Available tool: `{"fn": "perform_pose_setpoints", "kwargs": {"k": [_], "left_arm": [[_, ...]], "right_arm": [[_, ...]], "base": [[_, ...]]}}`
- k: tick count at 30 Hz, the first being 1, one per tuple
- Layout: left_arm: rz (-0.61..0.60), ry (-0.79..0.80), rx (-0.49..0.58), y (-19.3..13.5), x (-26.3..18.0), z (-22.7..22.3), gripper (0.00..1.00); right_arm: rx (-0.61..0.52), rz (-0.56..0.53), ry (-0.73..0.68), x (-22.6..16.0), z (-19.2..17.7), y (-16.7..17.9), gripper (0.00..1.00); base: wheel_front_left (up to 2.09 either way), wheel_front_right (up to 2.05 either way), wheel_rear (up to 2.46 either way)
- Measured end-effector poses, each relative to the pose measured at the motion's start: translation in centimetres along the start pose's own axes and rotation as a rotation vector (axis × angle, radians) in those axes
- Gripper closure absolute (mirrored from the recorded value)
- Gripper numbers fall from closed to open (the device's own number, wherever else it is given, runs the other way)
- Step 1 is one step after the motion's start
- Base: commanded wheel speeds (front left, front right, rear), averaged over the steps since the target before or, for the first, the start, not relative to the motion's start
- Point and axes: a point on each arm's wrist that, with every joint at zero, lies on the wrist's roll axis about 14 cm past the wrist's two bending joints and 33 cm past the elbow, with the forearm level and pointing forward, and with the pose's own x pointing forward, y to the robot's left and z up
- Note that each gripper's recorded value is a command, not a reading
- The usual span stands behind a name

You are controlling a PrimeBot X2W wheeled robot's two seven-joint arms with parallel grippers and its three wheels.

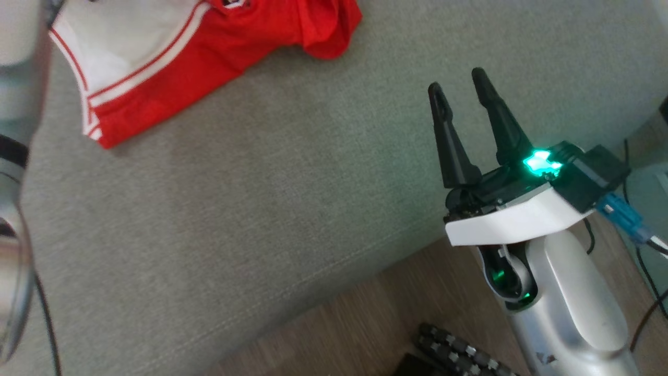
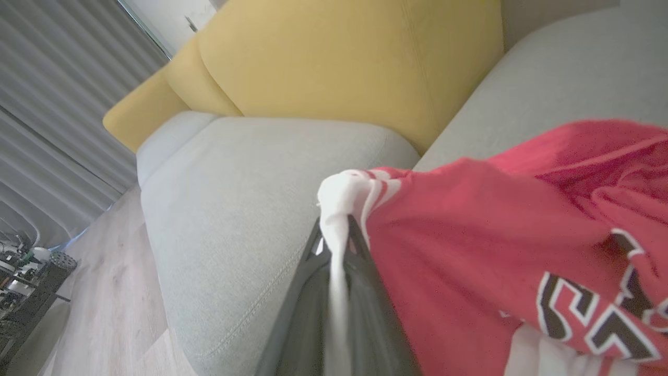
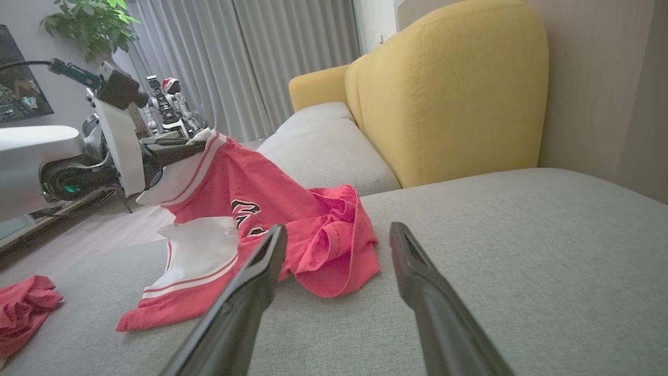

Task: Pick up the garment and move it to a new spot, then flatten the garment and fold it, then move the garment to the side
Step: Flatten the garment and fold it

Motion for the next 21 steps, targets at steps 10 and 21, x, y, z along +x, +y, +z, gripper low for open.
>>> {"fn": "perform_pose_setpoints", "kwargs": {"k": [10,21], "left_arm": [[0.017,0.095,-0.048,-0.8,1.4,-5.9,0.0],[0.198,-0.102,-0.231,3.2,-2.1,-0.8,0.0]], "right_arm": [[0.015,-0.002,0.034,1.1,-1.7,-0.3,0.0],[-0.008,0.049,-0.009,2.8,-1.0,1.1,0.0]], "base": [[0.0,0.0,0.0],[0.0,0.0,0.0]]}}
